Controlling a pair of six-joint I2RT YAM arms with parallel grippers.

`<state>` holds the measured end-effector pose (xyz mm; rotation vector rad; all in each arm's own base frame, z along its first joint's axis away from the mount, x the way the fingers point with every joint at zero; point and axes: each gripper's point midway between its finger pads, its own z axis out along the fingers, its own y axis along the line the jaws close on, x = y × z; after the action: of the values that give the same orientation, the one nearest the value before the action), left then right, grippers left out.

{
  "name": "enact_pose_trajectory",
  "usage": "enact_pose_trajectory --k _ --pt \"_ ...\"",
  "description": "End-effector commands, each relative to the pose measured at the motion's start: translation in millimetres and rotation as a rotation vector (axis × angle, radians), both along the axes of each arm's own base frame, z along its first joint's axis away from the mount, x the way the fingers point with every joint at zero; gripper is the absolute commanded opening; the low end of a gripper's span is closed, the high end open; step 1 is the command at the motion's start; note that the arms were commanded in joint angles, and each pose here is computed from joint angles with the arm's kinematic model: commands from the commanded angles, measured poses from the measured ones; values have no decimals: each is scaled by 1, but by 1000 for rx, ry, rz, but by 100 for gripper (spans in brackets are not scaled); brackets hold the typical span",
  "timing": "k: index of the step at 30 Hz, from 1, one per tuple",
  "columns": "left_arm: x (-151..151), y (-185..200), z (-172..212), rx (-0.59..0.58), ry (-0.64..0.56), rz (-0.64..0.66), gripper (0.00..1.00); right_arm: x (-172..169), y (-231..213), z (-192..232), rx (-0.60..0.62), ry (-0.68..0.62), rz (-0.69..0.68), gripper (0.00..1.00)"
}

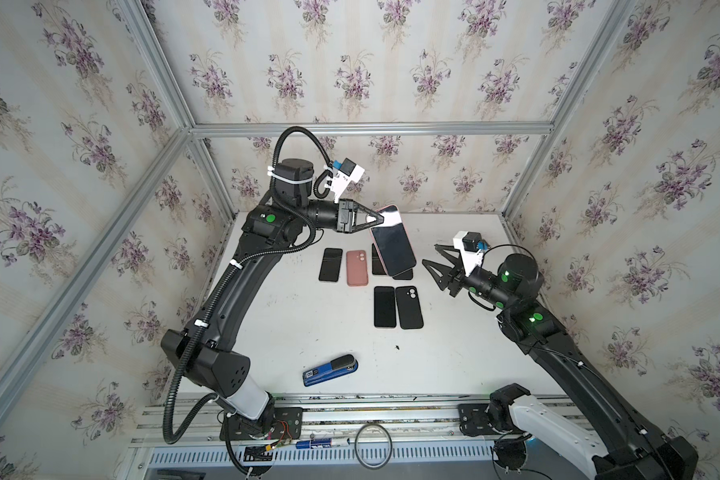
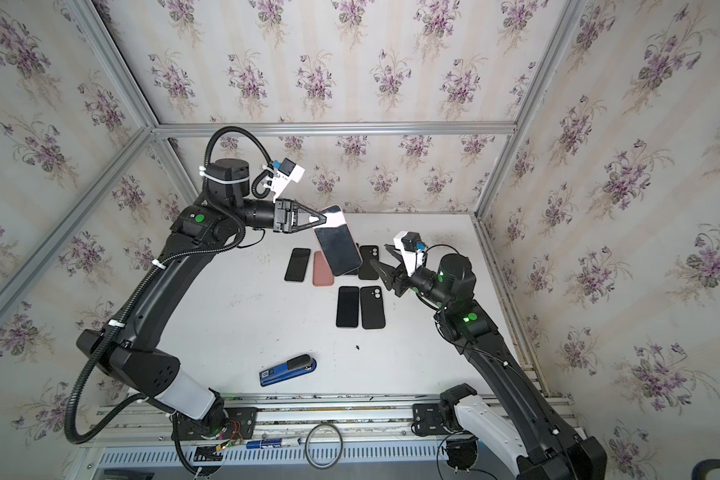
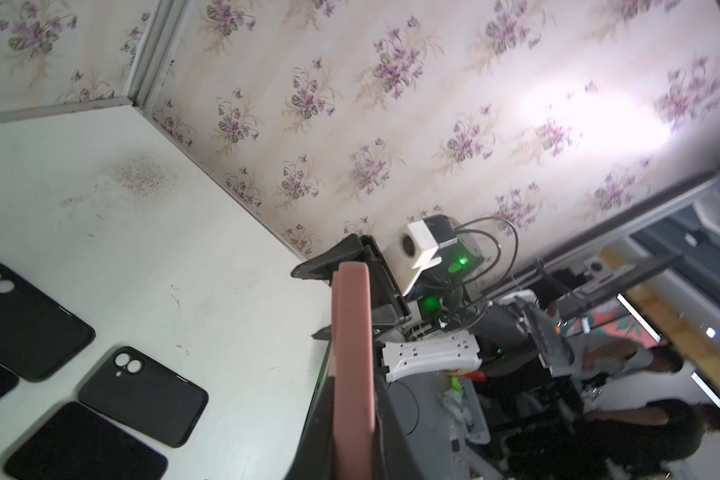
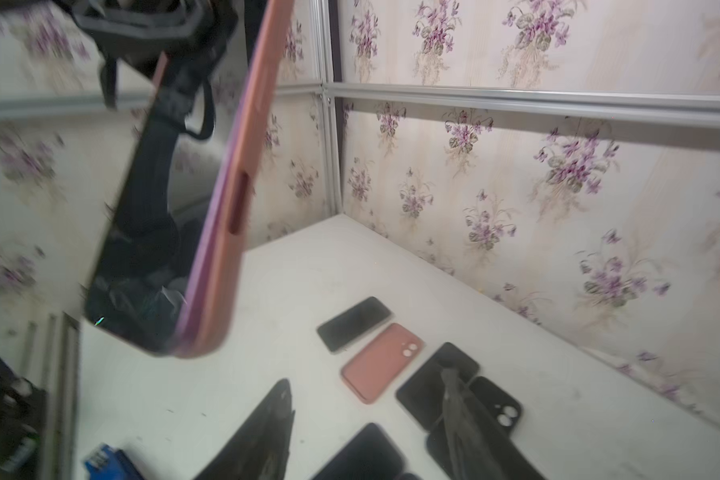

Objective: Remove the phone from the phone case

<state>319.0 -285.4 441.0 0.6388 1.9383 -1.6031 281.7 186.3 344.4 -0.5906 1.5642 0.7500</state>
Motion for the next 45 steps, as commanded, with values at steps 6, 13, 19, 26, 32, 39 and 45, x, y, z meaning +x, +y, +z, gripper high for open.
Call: enact_pose_trajectory --k 6,13,19,26,32,39,45 --pt "17 20 47 -390 223 106 0 -23 14 39 521 310 192 56" --pt "18 23 36 -410 248 129 0 -29 17 46 609 328 262 54" --pt "14 18 36 -411 240 116 0 -25 20 52 653 328 290 56" --pt "12 16 34 -415 239 109 0 -21 28 59 687 331 333 57" --pt "11 15 34 -416 235 106 0 -21 30 63 698 316 350 57" --pt "14 15 32 -420 235 112 0 -26 30 66 704 305 368 58" --pt "12 14 31 -423 229 106 0 -22 31 61 703 320 359 56"
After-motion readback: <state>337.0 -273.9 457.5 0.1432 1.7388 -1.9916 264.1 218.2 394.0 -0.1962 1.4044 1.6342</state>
